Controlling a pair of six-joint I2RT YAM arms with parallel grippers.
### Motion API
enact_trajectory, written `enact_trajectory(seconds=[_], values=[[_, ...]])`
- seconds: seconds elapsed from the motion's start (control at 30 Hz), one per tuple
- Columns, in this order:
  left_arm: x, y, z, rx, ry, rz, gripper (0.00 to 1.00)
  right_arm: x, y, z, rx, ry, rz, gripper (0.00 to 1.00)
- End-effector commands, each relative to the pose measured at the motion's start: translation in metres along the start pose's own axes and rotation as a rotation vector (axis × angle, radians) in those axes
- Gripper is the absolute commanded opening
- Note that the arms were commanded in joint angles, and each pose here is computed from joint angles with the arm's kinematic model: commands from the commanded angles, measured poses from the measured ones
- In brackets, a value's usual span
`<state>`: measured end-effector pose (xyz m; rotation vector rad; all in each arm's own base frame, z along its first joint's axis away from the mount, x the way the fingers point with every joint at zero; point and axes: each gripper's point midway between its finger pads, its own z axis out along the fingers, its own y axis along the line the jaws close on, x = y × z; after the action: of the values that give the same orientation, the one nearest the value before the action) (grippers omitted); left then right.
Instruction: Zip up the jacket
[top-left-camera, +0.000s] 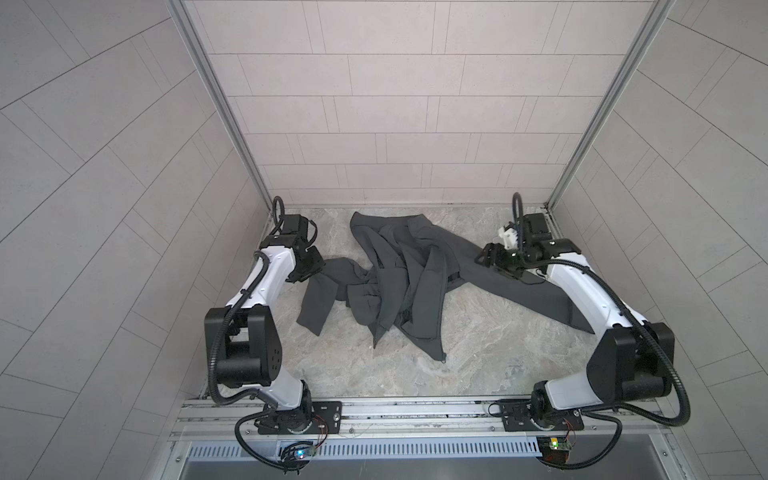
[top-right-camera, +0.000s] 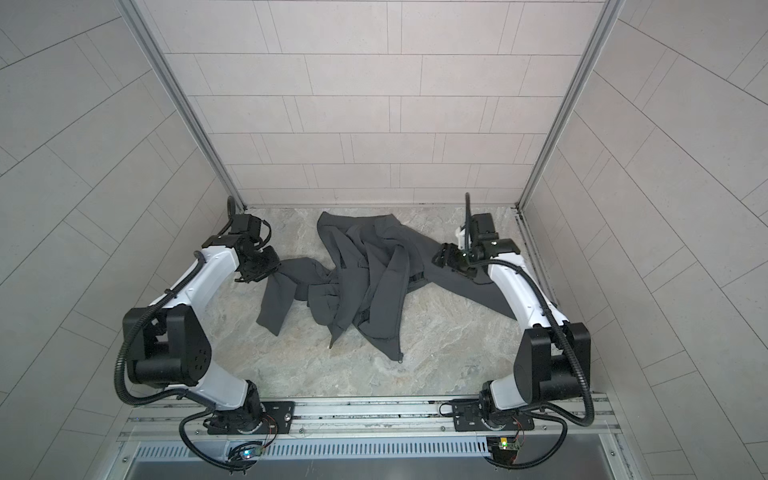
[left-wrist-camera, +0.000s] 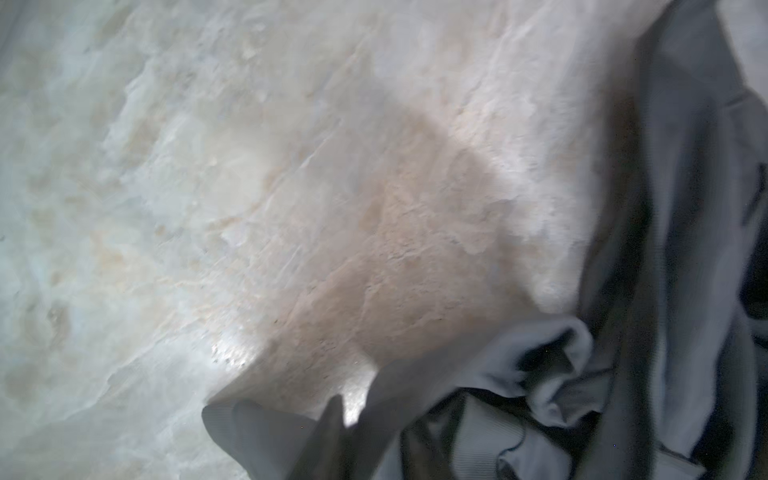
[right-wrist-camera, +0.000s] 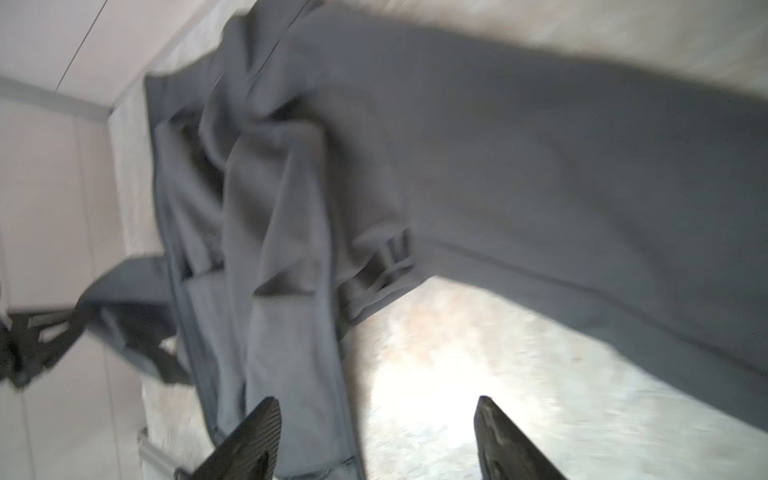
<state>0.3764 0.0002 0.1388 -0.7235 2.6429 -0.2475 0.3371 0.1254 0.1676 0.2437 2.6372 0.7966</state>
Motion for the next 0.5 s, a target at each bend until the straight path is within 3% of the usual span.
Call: enact_trajectory(seconds=[0.0,0.1,0.23,0.47], values=[[0.013,-0.033,-0.024,0.158,0.029,0.067,0.79,0.034,0.012,0.022,-0.081,0.087,0.005,0.76],[0.031,-0.040,-0.048,0.202,-0.010,0.111,0.86,0.059,0.009,0.038,-0.089,0.163,-0.052,0.77],[0.069,-0.042,-0.069,0.281,-0.028,0.140,0.86,0.081,0.005,0.055,-0.110,0.230,-0.078,0.78],[0.132,-0.032,-0.063,0.314,0.044,0.152,0.86,0.107,0.034,0.093,-0.225,0.327,-0.139,0.79]])
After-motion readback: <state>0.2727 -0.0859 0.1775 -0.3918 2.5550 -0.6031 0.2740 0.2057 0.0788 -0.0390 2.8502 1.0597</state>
